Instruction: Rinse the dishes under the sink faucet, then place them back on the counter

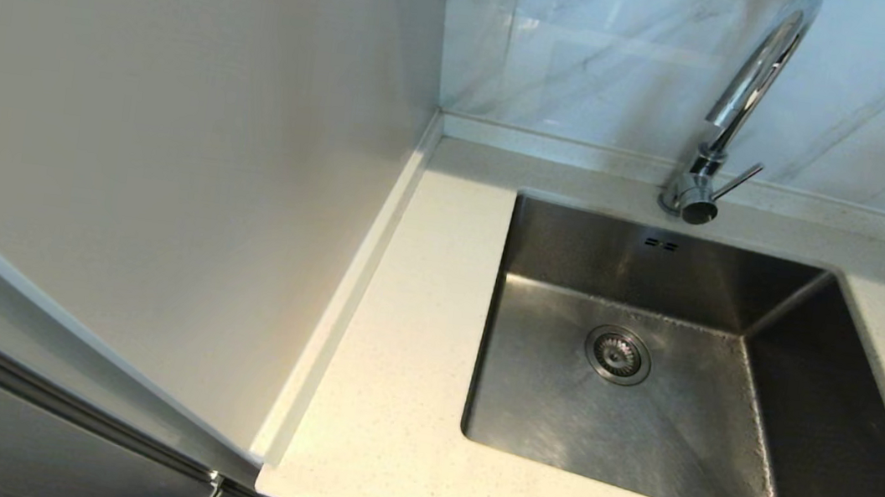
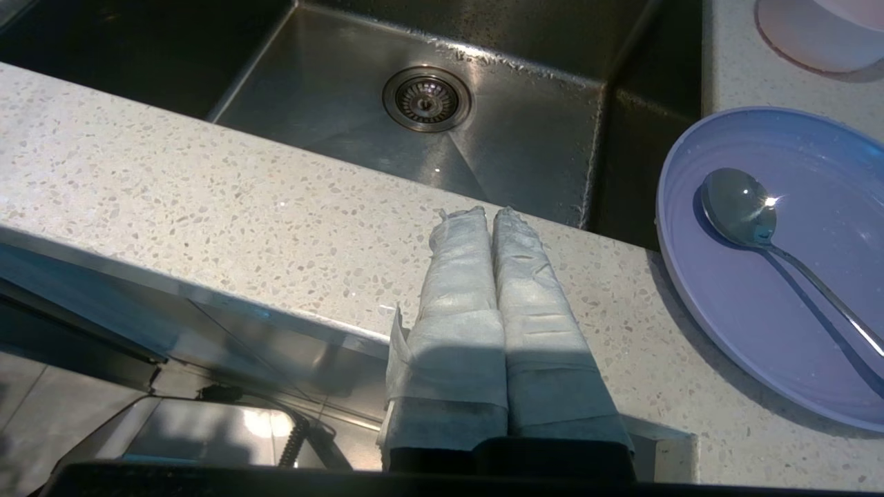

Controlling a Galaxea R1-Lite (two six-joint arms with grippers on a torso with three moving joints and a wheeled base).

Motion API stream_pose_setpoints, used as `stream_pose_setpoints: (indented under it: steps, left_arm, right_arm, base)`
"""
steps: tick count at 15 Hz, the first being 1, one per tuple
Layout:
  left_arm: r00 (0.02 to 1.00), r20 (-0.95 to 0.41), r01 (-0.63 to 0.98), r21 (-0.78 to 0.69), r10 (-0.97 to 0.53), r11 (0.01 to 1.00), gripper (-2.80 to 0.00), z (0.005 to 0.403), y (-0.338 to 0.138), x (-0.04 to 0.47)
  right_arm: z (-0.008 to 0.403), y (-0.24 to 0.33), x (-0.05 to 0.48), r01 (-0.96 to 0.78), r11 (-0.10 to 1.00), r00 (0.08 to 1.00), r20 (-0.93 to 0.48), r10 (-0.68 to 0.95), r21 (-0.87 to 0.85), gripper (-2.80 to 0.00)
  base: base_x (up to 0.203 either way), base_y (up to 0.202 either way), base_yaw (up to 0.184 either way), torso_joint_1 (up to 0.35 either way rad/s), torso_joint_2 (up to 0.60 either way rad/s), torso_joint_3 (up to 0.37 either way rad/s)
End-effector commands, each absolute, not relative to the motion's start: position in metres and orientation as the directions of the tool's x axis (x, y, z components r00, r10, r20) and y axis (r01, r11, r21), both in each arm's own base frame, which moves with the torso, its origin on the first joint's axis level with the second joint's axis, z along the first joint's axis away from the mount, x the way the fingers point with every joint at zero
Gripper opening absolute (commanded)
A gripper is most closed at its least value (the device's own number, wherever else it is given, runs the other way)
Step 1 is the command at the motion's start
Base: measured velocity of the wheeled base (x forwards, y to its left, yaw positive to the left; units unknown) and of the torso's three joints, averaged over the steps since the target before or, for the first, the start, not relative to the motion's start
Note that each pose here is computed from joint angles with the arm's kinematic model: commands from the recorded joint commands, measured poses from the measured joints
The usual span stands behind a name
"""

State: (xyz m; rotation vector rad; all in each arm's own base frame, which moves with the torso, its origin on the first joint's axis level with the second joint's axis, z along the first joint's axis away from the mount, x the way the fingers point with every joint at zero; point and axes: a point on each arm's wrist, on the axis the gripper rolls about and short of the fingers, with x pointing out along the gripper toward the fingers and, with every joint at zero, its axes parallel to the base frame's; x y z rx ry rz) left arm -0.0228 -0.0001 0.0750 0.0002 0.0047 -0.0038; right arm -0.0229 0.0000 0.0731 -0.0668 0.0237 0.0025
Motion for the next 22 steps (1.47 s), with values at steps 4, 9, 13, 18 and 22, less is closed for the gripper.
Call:
stream_pose_setpoints:
  steps: [4, 9, 13, 18, 22]
  left_arm:
    - [1.0, -0.005, 0.003, 0.0, -0.003, 1.0, -2.8, 0.075, -0.0001, -0.0228]
    - [1.0, -0.005, 0.003, 0.0, -0.003, 1.0, -2.8, 0.075, -0.0001, -0.0228]
    - [1.0, -0.005, 0.003, 0.0, -0.003, 1.0, -2.8, 0.075, -0.0001, -0.0228]
    - [1.0, -0.005, 0.003, 0.0, -0.003, 1.0, -2.8, 0.075, -0.0001, -0.0228]
    - [1.0, -0.005, 0.003, 0.0, -0.003, 1.0, -2.8, 0.075, -0.0001, -0.0228]
  right_arm:
    - [0.0702, 0.0, -0.0222, -0.001, 0.999, 0.999, -0.04, 0.0, -0.033, -2.8]
    - [0.0704, -0.0001, -0.0222, 0.006, 1.0, 0.999, -0.038, -0.006, -0.003, -2.8]
    - [0.0704, -0.0001, -0.0222, 0.006, 1.0, 0.999, -0.038, -0.006, -0.003, -2.8]
    - [0.0704, -0.0001, -0.0222, 0.006, 1.0, 0.999, -0.038, -0.006, -0.003, -2.8]
    - [0.0704, -0.0001, -0.0222, 0.006, 1.0, 0.999, -0.038, -0.006, -0.003, -2.8]
  base:
    - [0.0, 0.0, 0.0, 0.0, 0.0, 0.0]
    - [0.0, 0.0, 0.0, 0.0, 0.0, 0.0]
    - [0.0, 0.0, 0.0, 0.0, 0.0, 0.0]
    - [0.0, 0.0, 0.0, 0.0, 0.0, 0.0]
    - [0.0, 0.0, 0.0, 0.0, 0.0, 0.0]
